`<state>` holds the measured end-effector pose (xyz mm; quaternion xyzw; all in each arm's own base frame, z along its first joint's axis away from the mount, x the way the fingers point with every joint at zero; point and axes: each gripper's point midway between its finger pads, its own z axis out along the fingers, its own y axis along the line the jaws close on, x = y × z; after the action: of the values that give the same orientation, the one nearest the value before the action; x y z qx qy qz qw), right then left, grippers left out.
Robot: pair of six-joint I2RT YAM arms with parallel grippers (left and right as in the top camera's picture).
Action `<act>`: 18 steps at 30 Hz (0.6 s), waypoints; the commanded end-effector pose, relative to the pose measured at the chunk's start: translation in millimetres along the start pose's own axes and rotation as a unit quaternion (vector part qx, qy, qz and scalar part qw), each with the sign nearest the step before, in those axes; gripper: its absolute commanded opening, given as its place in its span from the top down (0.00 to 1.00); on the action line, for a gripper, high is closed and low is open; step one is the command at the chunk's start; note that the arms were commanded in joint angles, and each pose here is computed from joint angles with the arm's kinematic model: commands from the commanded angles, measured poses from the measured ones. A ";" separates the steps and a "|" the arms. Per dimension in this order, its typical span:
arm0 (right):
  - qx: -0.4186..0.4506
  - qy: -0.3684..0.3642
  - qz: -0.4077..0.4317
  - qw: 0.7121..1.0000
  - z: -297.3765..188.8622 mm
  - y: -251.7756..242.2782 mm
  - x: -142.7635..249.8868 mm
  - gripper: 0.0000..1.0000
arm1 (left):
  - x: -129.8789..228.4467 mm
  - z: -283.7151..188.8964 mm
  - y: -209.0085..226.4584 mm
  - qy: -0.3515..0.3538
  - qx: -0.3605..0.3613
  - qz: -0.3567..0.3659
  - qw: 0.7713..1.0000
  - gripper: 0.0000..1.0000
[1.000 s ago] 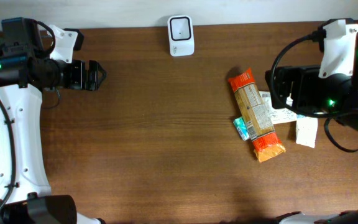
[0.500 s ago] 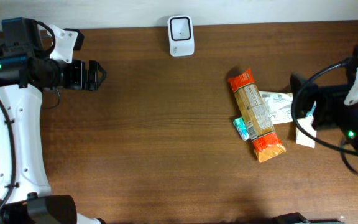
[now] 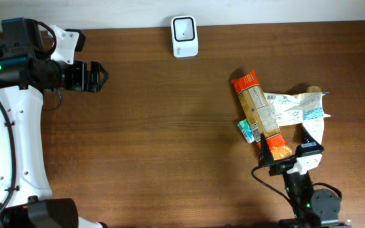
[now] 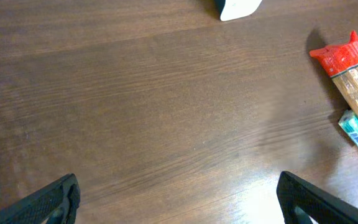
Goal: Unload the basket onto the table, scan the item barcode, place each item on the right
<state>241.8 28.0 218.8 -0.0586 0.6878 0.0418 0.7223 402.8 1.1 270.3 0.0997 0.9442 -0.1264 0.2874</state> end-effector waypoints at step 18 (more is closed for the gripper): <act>-0.001 0.057 0.006 0.998 -0.3 1.1 60.6 0.01 | -1.6 -0.3 -0.3 -0.003 0.004 0.007 1.000 0.01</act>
<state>244.5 28.1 160.2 -0.0584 0.7288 0.0429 0.6808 402.9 1.1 270.4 0.0996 0.9441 -0.1264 0.2877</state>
